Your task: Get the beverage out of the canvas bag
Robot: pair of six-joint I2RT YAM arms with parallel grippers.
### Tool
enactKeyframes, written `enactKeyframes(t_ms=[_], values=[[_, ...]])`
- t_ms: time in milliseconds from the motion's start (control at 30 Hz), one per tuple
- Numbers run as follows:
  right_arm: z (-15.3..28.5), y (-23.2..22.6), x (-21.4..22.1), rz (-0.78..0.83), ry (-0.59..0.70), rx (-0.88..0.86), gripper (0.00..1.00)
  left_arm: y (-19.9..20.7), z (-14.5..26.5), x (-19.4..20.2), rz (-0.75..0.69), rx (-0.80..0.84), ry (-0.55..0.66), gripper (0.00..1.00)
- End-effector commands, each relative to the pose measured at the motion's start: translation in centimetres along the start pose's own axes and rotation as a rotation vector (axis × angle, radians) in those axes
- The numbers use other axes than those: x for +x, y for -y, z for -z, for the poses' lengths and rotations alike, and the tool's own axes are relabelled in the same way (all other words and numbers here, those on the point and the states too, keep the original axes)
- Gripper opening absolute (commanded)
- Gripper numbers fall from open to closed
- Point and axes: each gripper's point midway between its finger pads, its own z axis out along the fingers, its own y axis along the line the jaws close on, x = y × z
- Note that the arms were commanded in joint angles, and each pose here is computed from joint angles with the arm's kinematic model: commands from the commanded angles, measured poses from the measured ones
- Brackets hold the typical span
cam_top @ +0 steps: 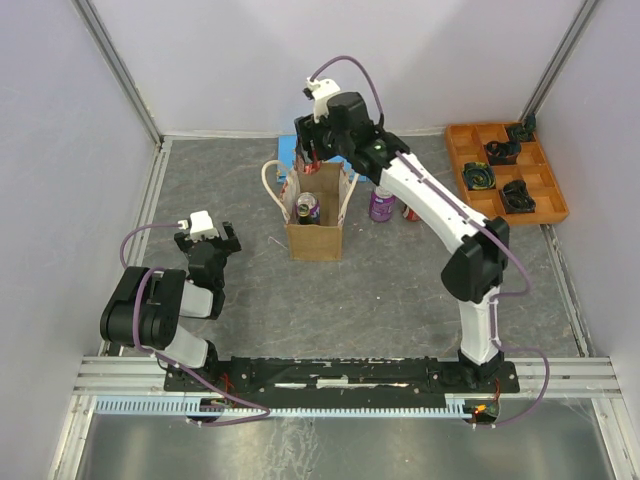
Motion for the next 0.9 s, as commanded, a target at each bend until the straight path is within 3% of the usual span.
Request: enactKeyframes(t_ms=[0, 200, 367, 567, 867], values=[[7.7, 0.9, -11.0, 0.046, 0.335, 0.058, 0.00, -0.1, -0.6, -2.0, -0.012, -0.015, 0.065, 0.99], [14.4, 5.1, -13.3, 0.076, 0.448, 0.292, 0.00, -0.1, -0.6, -1.9, -0.012, -0.017, 0.064, 0.99], [20.5, 10.2, -12.0, 0.060, 0.475, 0.543, 0.00, -0.1, -0.6, -2.0, -0.012, -0.017, 0.065, 0.99], [24.3, 15.0, -4.4, -0.064, 0.398, 0.655, 0.00, -0.1, -0.6, -2.0, -0.012, -0.016, 0.066, 0.99], [23.9, 16.4, 10.2, -0.141, 0.157, 0.656, 0.00, -0.1, -0.6, -2.0, -0.012, -0.015, 0.066, 0.99]])
